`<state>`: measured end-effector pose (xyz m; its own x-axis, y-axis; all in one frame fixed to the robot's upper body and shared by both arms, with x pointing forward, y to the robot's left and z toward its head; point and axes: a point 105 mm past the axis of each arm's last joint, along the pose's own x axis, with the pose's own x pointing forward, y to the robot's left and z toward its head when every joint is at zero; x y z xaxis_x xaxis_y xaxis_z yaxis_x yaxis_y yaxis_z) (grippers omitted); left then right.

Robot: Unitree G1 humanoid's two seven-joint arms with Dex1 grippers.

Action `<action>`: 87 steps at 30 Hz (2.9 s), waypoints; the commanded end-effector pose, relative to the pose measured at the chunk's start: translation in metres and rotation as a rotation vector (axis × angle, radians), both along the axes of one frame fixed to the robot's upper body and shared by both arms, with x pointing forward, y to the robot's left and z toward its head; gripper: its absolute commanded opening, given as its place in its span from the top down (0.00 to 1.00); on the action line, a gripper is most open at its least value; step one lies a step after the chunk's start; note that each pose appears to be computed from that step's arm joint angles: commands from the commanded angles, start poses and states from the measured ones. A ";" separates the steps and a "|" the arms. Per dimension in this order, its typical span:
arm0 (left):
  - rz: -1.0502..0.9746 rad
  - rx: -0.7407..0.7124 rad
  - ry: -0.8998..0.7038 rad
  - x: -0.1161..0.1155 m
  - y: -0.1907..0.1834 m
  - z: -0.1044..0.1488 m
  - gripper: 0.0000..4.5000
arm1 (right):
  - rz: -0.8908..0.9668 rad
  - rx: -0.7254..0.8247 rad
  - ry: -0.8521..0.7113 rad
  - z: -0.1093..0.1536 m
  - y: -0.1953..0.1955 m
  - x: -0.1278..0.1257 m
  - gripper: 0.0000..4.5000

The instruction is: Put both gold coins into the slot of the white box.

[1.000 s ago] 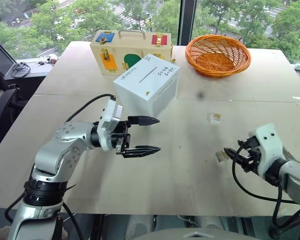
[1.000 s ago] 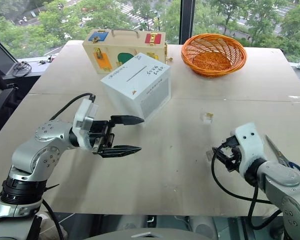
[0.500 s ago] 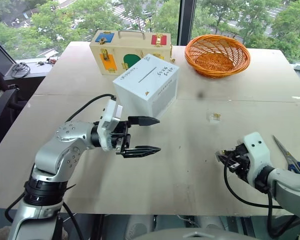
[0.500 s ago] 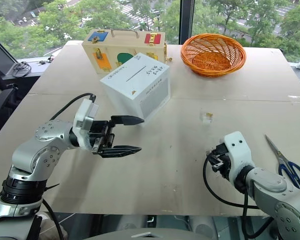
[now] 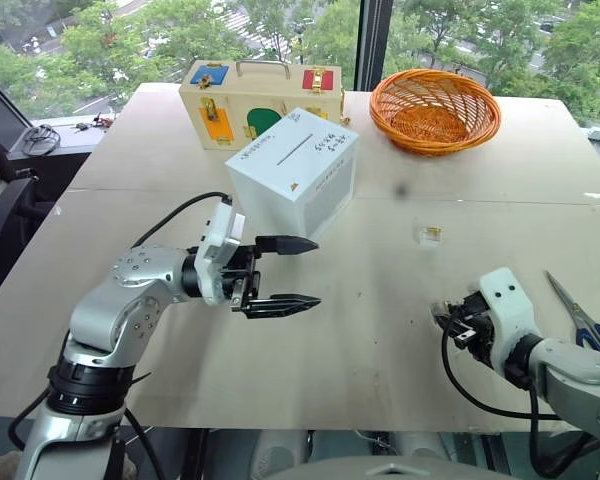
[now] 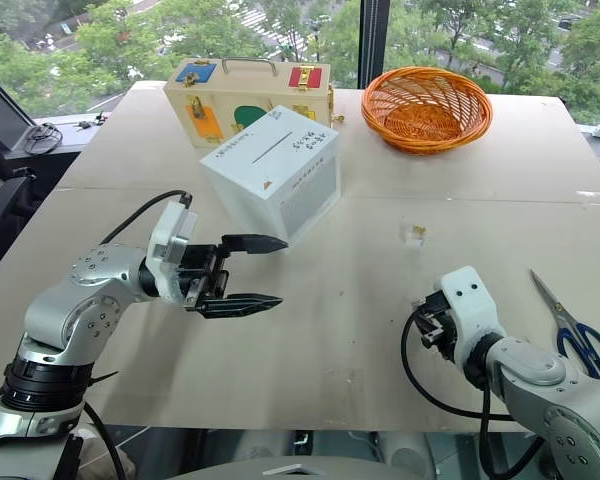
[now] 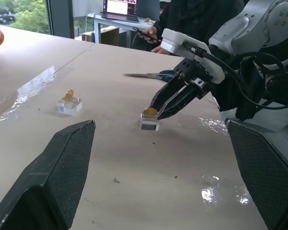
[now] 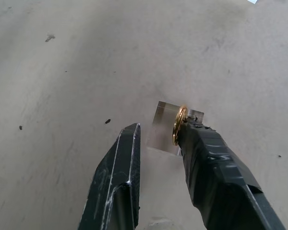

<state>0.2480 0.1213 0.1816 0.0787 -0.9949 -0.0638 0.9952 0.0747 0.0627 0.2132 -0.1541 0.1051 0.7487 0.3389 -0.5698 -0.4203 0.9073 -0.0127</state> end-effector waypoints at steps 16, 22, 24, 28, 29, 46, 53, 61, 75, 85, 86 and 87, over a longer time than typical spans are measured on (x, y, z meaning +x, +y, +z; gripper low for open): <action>-0.036 -0.014 0.006 -0.006 -0.007 0.010 0.00 | 0.030 -0.019 -0.103 0.023 -0.008 0.004 0.99; -0.063 -0.017 0.059 -0.005 -0.010 0.012 0.00 | 0.150 0.097 -0.208 0.053 -0.002 -0.002 0.99; -0.091 -0.031 0.081 -0.006 -0.013 0.016 0.00 | 0.211 0.158 -0.262 0.068 0.006 -0.003 0.99; -0.137 -0.062 0.121 -0.003 -0.024 0.024 0.00 | 0.401 0.252 -0.329 0.097 0.028 -0.009 0.99; -0.154 -0.072 0.135 -0.003 -0.027 0.026 0.00 | 0.443 0.262 -0.334 0.101 0.033 -0.010 0.99; -0.270 -0.115 0.093 0.004 -0.061 0.046 0.66 | 0.702 0.284 -0.349 0.140 0.068 -0.013 1.00; -0.288 -0.123 0.083 0.003 -0.066 0.047 0.66 | 0.721 0.288 -0.357 0.143 0.074 -0.011 1.00; -0.282 -0.140 0.090 0.004 -0.066 0.048 0.73 | 0.734 0.293 -0.355 0.143 0.076 -0.012 1.00; -0.292 -0.164 0.109 0.003 -0.066 0.051 0.99 | 0.748 0.286 -0.388 0.145 0.079 -0.014 1.00; -0.090 -0.256 0.159 0.020 -0.037 0.077 1.00 | 0.654 0.196 -0.467 0.151 0.043 -0.005 0.13; -0.051 -0.270 0.158 0.023 -0.032 0.083 1.00 | 0.651 0.171 -0.481 0.153 0.038 -0.006 0.01; -0.010 -0.283 0.152 0.025 -0.027 0.088 1.00 | 0.646 0.145 -0.500 0.155 0.033 -0.007 0.01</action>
<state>0.2742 0.0879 0.2495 0.0441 -0.9846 0.1691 0.9891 0.0192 -0.1458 0.2099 -0.1145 0.2458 0.5163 0.8380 -0.1763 -0.8556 0.4962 -0.1471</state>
